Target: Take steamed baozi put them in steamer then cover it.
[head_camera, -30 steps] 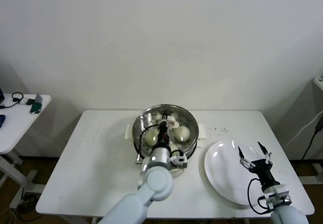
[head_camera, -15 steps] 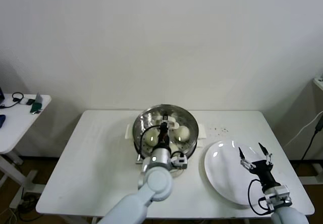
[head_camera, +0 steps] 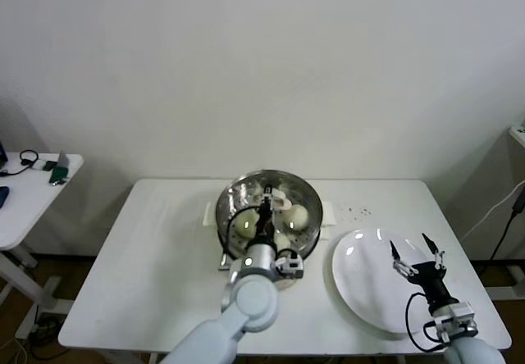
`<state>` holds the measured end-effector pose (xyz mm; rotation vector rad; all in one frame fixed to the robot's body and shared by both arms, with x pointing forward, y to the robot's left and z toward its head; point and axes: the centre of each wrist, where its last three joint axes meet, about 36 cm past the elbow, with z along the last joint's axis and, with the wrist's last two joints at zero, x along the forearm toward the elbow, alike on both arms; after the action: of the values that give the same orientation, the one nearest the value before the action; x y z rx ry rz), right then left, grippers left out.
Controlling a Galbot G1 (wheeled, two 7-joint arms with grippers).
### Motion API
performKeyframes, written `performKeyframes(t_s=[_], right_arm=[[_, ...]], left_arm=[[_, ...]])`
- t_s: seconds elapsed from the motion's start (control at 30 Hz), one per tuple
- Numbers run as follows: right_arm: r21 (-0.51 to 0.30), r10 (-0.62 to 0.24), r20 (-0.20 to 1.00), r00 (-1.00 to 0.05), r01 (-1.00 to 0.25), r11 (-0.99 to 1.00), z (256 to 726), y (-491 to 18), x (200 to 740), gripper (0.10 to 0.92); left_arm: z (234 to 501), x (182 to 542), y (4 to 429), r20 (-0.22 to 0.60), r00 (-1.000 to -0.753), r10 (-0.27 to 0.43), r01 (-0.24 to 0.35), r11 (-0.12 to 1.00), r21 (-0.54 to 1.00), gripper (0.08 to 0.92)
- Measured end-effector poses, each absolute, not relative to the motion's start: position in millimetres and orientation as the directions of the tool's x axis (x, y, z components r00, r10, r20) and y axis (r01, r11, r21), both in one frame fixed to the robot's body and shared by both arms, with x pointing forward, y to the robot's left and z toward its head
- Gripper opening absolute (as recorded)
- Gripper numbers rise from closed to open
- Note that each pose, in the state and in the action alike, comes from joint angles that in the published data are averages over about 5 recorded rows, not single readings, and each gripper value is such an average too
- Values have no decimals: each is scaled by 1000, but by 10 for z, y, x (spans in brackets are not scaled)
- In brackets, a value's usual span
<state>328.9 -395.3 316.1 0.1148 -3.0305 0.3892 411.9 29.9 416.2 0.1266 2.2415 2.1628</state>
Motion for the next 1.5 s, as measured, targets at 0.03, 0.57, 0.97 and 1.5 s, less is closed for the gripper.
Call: performKeyframes(t_s=[0.03,0.57,0.97,1.5], right_arm=[[-247,-63,94,-994,-84,965,3162,-3958,3287,823],[-246,-58,114,-992,-85,966,3164,-3974,3304,823],[-257,-64,118,-991,-92,962,3193,-4033,3287,823],[-251,-114,127,-985,-143,957,3205,-4035,3165,823]], left_arm=[[4174,4106,311,37,-996,77,41,38,998,416],[4467,3784,697,4,-997,81,15,137,990,817],[4645,3507,1289,49,-998,33,57,328,943,823],[4306,3390,2694,183,-983,-1,99,837,539,823]])
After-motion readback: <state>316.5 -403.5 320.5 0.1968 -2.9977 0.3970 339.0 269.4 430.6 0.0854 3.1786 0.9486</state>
